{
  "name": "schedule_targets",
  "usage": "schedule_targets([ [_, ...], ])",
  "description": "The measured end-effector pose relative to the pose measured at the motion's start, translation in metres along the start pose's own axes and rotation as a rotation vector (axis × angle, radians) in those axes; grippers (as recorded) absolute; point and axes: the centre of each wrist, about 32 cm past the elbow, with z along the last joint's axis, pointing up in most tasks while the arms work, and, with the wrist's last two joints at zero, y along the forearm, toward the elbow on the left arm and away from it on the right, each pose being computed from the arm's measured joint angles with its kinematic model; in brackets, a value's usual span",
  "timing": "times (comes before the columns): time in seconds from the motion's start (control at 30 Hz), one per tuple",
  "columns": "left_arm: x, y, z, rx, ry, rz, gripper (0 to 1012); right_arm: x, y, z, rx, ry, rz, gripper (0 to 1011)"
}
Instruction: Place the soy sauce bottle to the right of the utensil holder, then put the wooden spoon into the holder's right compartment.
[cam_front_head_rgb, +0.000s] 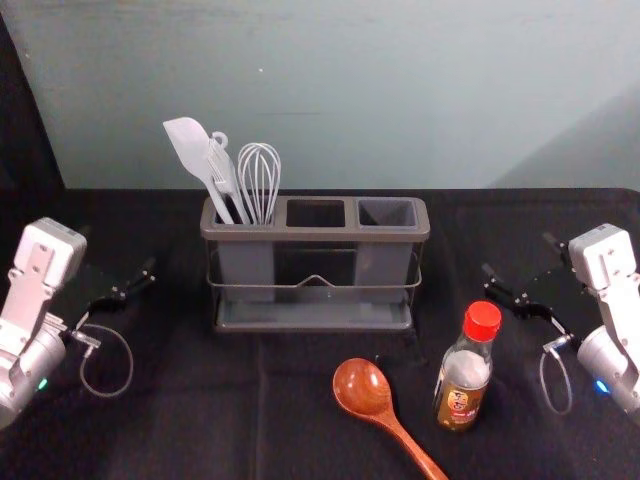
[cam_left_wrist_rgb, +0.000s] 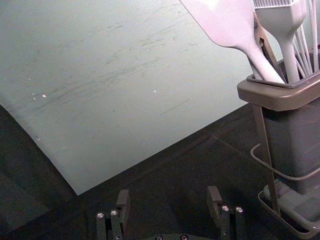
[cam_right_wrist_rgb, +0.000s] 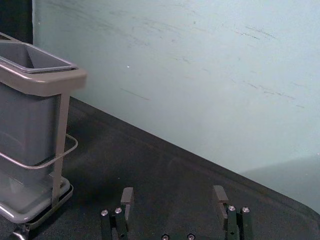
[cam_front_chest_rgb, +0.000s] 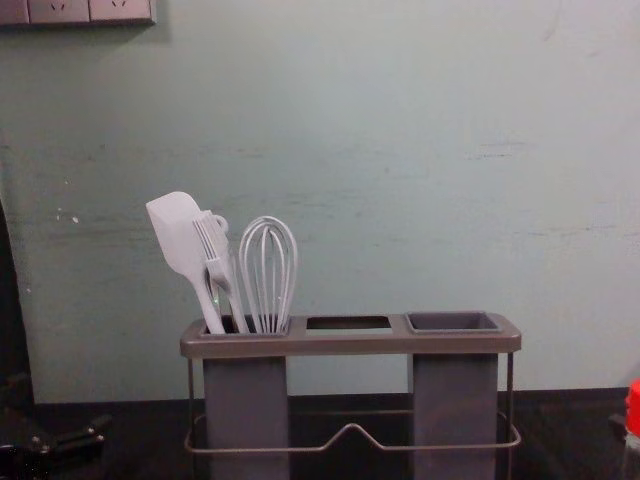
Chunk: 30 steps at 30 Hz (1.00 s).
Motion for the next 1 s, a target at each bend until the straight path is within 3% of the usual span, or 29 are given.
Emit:
schedule_targets([
  [1.0,0.0000,0.0000,0.0000,0.000,0.000,0.000,1012,0.0000,0.0000,0.0000,0.000,0.000,0.000,1003],
])
